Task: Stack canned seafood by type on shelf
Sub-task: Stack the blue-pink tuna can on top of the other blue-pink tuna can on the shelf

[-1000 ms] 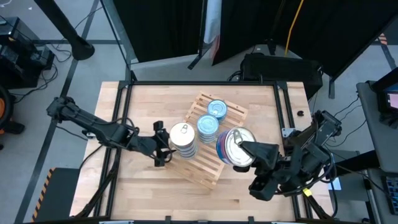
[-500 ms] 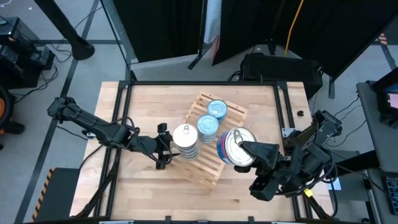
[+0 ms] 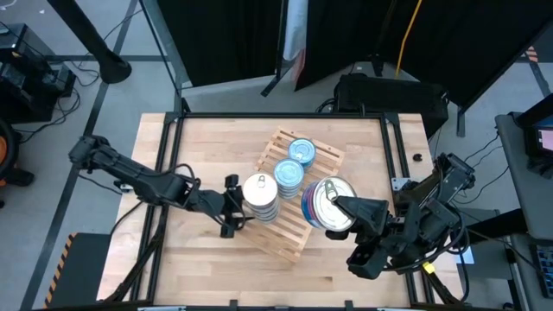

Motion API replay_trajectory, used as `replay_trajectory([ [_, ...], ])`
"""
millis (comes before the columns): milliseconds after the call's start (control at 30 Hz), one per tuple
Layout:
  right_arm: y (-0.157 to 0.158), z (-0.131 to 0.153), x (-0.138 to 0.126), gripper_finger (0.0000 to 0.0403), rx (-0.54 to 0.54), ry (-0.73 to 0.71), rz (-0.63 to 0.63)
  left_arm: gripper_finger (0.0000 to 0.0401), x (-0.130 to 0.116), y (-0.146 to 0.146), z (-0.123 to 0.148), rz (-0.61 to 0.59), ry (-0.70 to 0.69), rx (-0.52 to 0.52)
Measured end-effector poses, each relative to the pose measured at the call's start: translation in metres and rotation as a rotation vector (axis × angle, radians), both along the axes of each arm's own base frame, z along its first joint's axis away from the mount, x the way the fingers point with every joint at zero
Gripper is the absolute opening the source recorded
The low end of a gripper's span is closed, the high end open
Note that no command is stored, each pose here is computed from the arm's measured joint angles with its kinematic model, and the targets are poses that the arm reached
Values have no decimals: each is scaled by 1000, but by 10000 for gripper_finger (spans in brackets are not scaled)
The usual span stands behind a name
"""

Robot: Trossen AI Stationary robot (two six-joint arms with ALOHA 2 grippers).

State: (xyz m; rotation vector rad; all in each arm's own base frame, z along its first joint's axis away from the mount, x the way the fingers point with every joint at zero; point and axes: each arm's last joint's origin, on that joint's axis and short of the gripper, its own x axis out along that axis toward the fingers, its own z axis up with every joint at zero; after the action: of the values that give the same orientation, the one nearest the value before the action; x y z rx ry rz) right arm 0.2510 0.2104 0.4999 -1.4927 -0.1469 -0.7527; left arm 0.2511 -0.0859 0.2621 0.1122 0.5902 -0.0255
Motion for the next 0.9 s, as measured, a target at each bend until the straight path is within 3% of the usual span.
replay_trajectory([
  [567,-1,0,1,183,9,-4,3,260,10,-4,2,-63,-67,-34],
  [900,-19,-15,38,183,-3,134,1,260,12,-4,5,-74,-107,-29],
])
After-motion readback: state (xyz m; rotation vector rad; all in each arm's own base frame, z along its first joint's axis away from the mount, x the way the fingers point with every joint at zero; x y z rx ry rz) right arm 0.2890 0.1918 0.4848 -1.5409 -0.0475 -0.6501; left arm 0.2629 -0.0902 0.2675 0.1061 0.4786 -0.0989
